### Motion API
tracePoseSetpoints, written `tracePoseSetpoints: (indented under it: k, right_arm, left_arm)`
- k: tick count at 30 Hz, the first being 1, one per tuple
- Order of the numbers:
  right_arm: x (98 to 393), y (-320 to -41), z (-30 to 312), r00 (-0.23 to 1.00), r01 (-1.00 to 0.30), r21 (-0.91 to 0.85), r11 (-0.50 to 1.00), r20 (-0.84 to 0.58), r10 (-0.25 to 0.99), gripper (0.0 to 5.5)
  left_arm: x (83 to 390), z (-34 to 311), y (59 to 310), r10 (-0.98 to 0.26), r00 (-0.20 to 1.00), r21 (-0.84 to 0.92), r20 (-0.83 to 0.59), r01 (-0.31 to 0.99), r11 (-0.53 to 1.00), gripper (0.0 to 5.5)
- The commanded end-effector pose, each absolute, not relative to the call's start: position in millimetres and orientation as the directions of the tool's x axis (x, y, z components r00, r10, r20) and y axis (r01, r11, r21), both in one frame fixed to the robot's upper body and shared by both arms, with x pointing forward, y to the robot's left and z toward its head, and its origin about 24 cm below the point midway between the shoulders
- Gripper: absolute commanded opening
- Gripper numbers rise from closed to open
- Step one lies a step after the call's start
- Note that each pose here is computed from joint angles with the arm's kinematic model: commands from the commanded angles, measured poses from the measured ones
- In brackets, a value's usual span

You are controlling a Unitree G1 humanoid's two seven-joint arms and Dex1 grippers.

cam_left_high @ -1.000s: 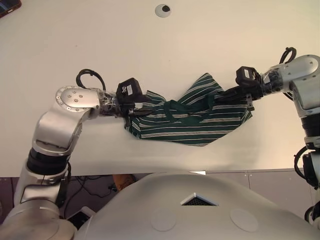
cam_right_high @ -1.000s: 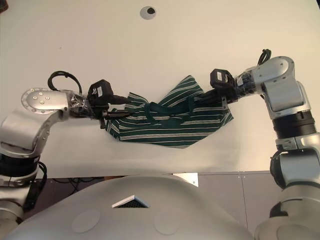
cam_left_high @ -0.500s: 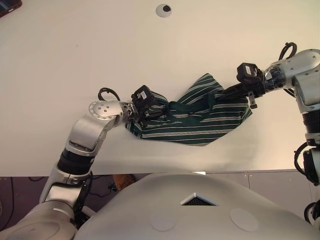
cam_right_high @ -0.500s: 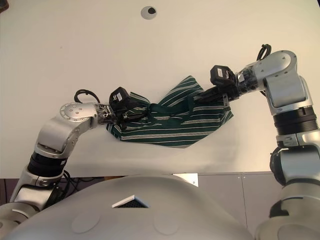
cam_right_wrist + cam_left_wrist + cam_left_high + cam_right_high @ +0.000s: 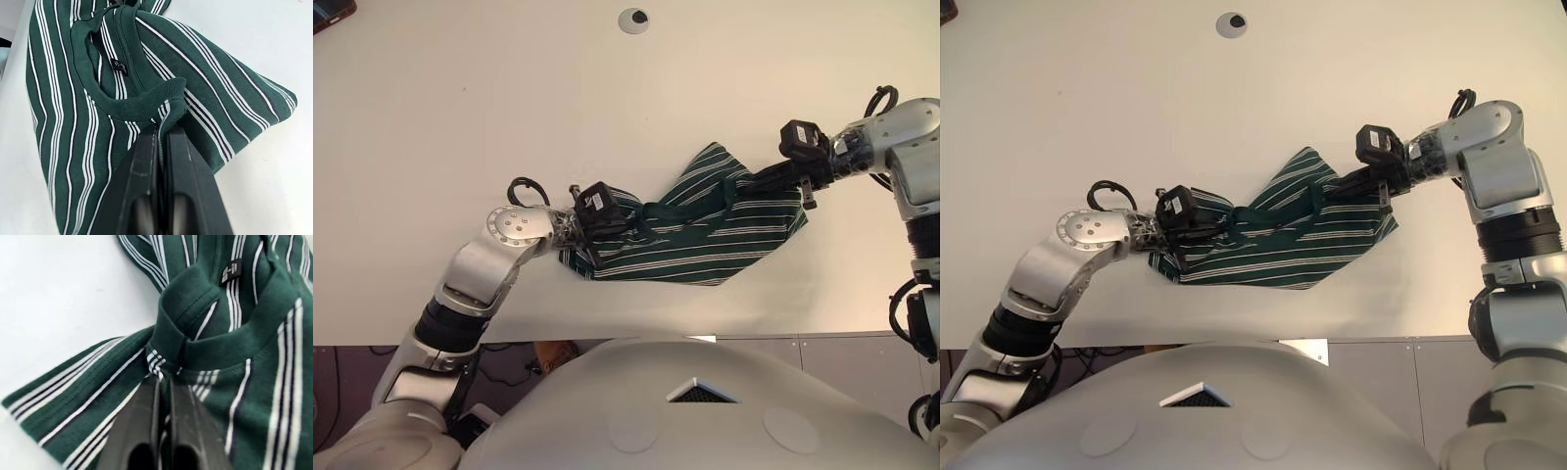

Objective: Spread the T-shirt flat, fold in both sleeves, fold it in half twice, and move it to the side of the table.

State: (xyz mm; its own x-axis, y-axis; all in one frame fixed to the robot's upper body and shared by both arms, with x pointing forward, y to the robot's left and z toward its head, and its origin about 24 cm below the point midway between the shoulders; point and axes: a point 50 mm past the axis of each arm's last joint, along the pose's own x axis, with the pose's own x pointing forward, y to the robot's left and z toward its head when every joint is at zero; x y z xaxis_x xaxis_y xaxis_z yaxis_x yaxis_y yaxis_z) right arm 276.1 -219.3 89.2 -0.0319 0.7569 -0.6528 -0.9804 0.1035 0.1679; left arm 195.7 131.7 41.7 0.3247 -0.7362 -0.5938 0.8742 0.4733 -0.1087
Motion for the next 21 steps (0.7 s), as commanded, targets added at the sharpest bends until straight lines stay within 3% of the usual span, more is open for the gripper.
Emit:
tracePoseSetpoints:
  k: [1, 5, 8, 15, 17, 21]
  right_arm:
    - [296.8, -216.5, 110.8, 0.116, -0.971, 0.112, 0.209, -0.548, 0.828, 0.00]
    - [325.9, -210.1, 130.9, 0.333, -0.920, 0.066, 0.386, -0.390, 0.859, 0.00]
    - [340.0, -203.4, 142.2, 0.405, -0.897, 0.042, 0.439, -0.318, 0.857, 0.00]
    - [398.0, -158.1, 176.4, 0.651, -0.758, -0.067, 0.648, -0.126, 0.748, 0.00]
    - [407.5, -148.1, 180.8, 0.699, -0.715, -0.072, 0.696, -0.115, 0.706, 0.00]
    - [414.6, -134.4, 182.4, 0.735, -0.677, -0.062, 0.734, -0.105, 0.669, 0.86]
  left_arm:
    - [207.6, 65.1, 155.4, -0.694, 0.480, 0.040, -0.536, 0.836, 0.548, 0.04]
    - [235.5, 113.4, 179.2, -0.695, 0.613, 0.136, -0.376, 0.778, 0.614, 0.04]
    - [258.4, 132.3, 187.2, -0.693, 0.641, 0.181, -0.330, 0.763, 0.620, 0.04]
    - [375.1, 190.5, 210.0, -0.520, 0.841, 0.375, -0.147, 0.534, 0.758, 0.04]
    - [394.2, 204.9, 211.7, -0.486, 0.865, 0.399, -0.128, 0.494, 0.773, 0.04]
    - [410.9, 220.0, 207.7, -0.451, 0.885, 0.424, -0.114, 0.454, 0.784, 0.00]
